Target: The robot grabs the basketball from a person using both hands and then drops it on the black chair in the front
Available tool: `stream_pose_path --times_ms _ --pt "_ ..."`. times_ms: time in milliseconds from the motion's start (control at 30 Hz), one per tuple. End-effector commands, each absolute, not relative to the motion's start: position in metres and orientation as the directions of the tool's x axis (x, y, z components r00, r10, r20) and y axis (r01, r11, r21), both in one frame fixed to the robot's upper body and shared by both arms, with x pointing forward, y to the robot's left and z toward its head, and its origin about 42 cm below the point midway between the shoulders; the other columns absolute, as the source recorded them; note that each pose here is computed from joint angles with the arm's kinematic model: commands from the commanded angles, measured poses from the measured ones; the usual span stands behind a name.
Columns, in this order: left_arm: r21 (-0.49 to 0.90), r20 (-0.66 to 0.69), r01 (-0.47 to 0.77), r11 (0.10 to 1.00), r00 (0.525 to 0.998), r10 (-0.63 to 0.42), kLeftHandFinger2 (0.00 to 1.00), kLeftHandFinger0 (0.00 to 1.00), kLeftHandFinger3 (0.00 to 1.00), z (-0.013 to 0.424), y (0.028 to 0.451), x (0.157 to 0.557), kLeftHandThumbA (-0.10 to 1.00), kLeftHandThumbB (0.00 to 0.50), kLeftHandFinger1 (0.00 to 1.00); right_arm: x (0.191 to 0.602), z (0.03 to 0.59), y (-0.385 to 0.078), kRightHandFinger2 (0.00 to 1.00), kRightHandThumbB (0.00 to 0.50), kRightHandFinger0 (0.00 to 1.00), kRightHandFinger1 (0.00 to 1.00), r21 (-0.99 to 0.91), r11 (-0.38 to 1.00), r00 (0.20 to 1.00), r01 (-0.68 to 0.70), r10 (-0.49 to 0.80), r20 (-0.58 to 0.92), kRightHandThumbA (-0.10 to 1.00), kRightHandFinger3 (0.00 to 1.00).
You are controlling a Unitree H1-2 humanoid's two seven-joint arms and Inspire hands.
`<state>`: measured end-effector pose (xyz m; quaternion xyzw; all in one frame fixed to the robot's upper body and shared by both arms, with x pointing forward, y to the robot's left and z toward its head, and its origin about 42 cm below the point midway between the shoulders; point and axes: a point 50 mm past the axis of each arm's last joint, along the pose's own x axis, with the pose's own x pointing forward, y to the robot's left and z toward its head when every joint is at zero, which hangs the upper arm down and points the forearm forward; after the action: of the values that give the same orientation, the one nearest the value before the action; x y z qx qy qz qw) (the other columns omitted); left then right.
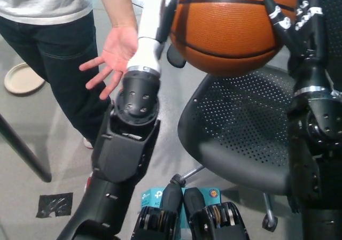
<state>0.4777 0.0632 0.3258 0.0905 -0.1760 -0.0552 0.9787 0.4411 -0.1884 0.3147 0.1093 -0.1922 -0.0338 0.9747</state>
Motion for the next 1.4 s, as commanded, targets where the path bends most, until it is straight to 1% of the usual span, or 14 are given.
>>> stream_pose_path --times_ms 0,433,467,667,800,867,900,967,1000,1067,1167,1200,1233,1367 --pt "0.227 0.457 0.399 0.888 0.762 -0.459 1.00 1.00 1.00 0.365 -0.033 0.456 1.00 0.237 1.00 0.444 0.355 -0.147 1.00 0.264 1.00 1.00 0.227 0.948 0.878 -0.222 0.094 0.469 1.00 1.00" --pt "0.166 0.200 0.503 0.848 0.825 -0.528 1.00 1.00 1.00 0.316 -0.071 0.494 1.00 0.288 1.00 0.485 0.296 -0.187 1.00 0.299 1.00 1.00 0.403 0.908 0.961 -0.117 0.000 0.278 1.00 1.00" --pt "0.168 0.196 0.506 0.846 0.824 -0.532 1.00 1.00 1.00 0.312 -0.073 0.496 1.00 0.289 1.00 0.487 0.292 -0.189 1.00 0.267 1.00 1.00 0.422 0.898 0.962 -0.128 0.009 0.273 1.00 1.00" --pt "0.144 0.125 0.536 0.832 0.824 -0.552 1.00 1.00 1.00 0.296 -0.078 0.503 1.00 0.273 1.00 0.497 0.274 -0.196 1.00 0.239 1.00 1.00 0.410 0.908 0.973 -0.091 -0.007 0.232 1.00 1.00" --pt "0.168 0.101 0.542 0.823 0.821 -0.561 1.00 1.00 1.00 0.291 -0.079 0.505 1.00 0.298 1.00 0.500 0.268 -0.198 1.00 0.250 1.00 1.00 0.417 0.906 0.978 -0.072 -0.018 0.210 1.00 1.00" --pt "0.237 0.093 0.510 0.827 0.836 -0.541 1.00 1.00 1.00 0.285 -0.079 0.506 1.00 0.325 1.00 0.505 0.259 -0.205 1.00 0.219 1.00 1.00 0.373 0.925 0.980 -0.072 -0.004 0.199 1.00 1.00" --pt "0.258 0.098 0.504 0.824 0.835 -0.541 1.00 1.00 1.00 0.286 -0.078 0.506 1.00 0.283 1.00 0.505 0.259 -0.206 1.00 0.196 1.00 1.00 0.326 0.943 0.977 -0.069 -0.002 0.214 1.00 1.00" --pt "0.305 0.097 0.492 0.815 0.836 -0.541 1.00 1.00 1.00 0.288 -0.078 0.508 1.00 0.274 1.00 0.507 0.260 -0.214 1.00 0.178 1.00 1.00 0.250 0.965 0.970 -0.084 0.022 0.244 1.00 1.00" --pt "0.309 0.091 0.490 0.815 0.838 -0.538 1.00 1.00 1.00 0.290 -0.078 0.509 1.00 0.277 1.00 0.508 0.260 -0.217 1.00 0.191 1.00 1.00 0.248 0.965 0.969 -0.087 0.023 0.247 1.00 1.00" --pt "0.326 0.083 0.479 0.815 0.844 -0.529 1.00 1.00 1.00 0.293 -0.076 0.512 1.00 0.299 1.00 0.508 0.260 -0.226 1.00 0.286 1.00 1.00 0.246 0.968 0.968 -0.043 -0.021 0.249 1.00 1.00" --pt "0.326 0.083 0.479 0.815 0.844 -0.529 1.00 1.00 1.00 0.293 -0.076 0.512 1.00 0.300 1.00 0.509 0.260 -0.226 1.00 0.293 1.00 1.00 0.247 0.968 0.968 -0.041 -0.023 0.252 1.00 1.00" --pt "0.306 0.057 0.462 0.832 0.864 -0.501 1.00 1.00 1.00 0.291 -0.063 0.520 1.00 0.390 1.00 0.513 0.270 -0.238 1.00 0.306 1.00 1.00 0.241 0.970 0.960 0.041 -0.106 0.260 1.00 1.00" --pt "0.304 0.058 0.452 0.838 0.870 -0.490 1.00 1.00 1.00 0.292 -0.059 0.522 1.00 0.408 1.00 0.514 0.275 -0.243 1.00 0.309 1.00 1.00 0.254 0.966 0.958 0.044 -0.113 0.265 1.00 1.00" --pt "0.313 0.065 0.437 0.843 0.876 -0.478 1.00 1.00 1.00 0.295 -0.051 0.526 1.00 0.409 1.00 0.515 0.282 -0.253 1.00 0.325 1.00 1.00 0.259 0.964 0.953 0.052 -0.125 0.275 1.00 1.00"
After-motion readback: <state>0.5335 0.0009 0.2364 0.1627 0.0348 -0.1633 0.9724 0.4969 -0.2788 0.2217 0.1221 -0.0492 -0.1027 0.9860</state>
